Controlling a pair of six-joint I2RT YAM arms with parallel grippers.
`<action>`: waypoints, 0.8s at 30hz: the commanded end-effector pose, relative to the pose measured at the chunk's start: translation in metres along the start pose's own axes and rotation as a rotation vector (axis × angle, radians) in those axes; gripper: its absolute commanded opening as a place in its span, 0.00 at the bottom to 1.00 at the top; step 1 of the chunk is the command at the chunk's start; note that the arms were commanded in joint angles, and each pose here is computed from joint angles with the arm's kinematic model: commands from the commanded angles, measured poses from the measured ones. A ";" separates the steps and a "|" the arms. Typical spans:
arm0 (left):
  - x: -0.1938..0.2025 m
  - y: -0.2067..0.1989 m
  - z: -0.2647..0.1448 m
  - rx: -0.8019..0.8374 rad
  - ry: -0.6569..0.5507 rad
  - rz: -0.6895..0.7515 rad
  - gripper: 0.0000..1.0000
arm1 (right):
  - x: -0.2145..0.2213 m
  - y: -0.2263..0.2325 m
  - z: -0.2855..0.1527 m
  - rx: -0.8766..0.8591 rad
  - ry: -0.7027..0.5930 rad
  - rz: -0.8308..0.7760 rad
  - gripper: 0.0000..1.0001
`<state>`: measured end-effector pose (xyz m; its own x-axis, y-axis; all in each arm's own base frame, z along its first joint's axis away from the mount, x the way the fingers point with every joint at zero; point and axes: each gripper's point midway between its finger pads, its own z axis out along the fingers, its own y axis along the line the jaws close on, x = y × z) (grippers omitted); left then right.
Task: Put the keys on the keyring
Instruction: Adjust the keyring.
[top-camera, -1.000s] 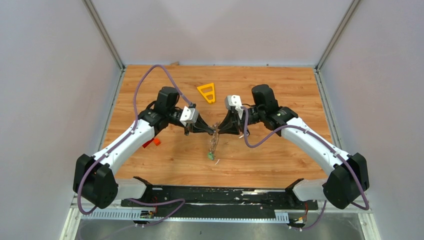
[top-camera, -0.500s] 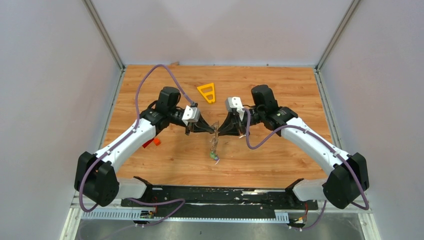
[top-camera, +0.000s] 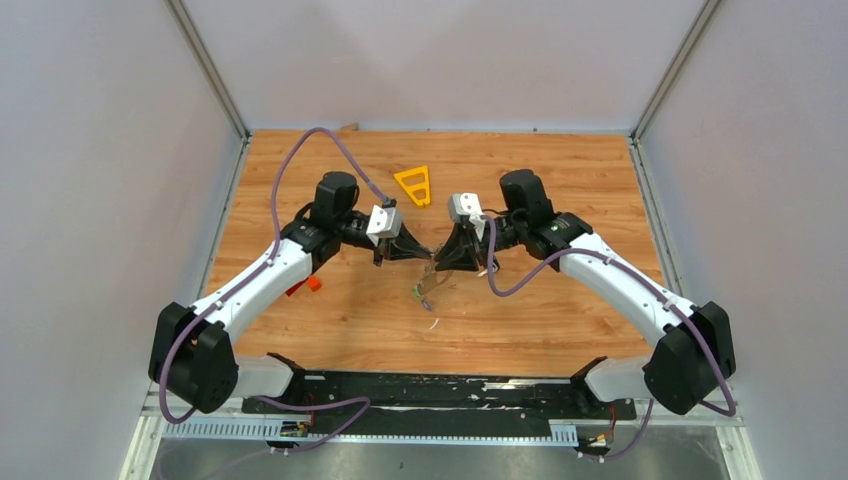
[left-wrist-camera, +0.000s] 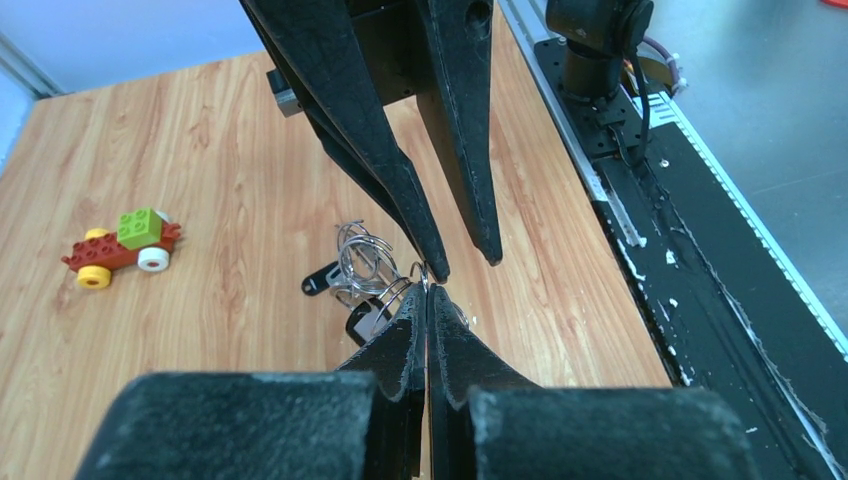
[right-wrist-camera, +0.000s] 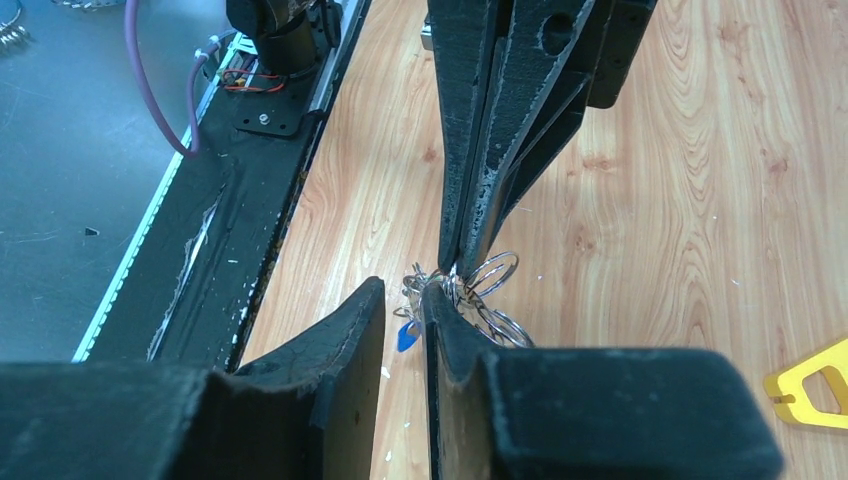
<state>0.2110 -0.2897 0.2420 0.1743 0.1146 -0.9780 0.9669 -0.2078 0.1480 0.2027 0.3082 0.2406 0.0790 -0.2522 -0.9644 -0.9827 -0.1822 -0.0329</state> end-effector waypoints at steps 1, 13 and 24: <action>-0.015 -0.003 -0.001 0.002 -0.027 0.049 0.00 | -0.018 -0.006 -0.001 0.023 -0.026 -0.065 0.21; -0.018 0.001 -0.001 -0.008 -0.025 0.042 0.00 | -0.020 -0.007 -0.016 0.034 0.003 -0.108 0.23; -0.017 -0.002 -0.001 -0.001 -0.029 0.037 0.00 | -0.021 -0.013 -0.017 0.068 0.009 -0.105 0.22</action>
<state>0.2118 -0.2891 0.2377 0.1429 0.1323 -0.9808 0.9747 -0.1906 0.1163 0.2112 0.2984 0.2426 0.1194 -0.2800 -0.9525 -0.9846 -0.1567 -0.0774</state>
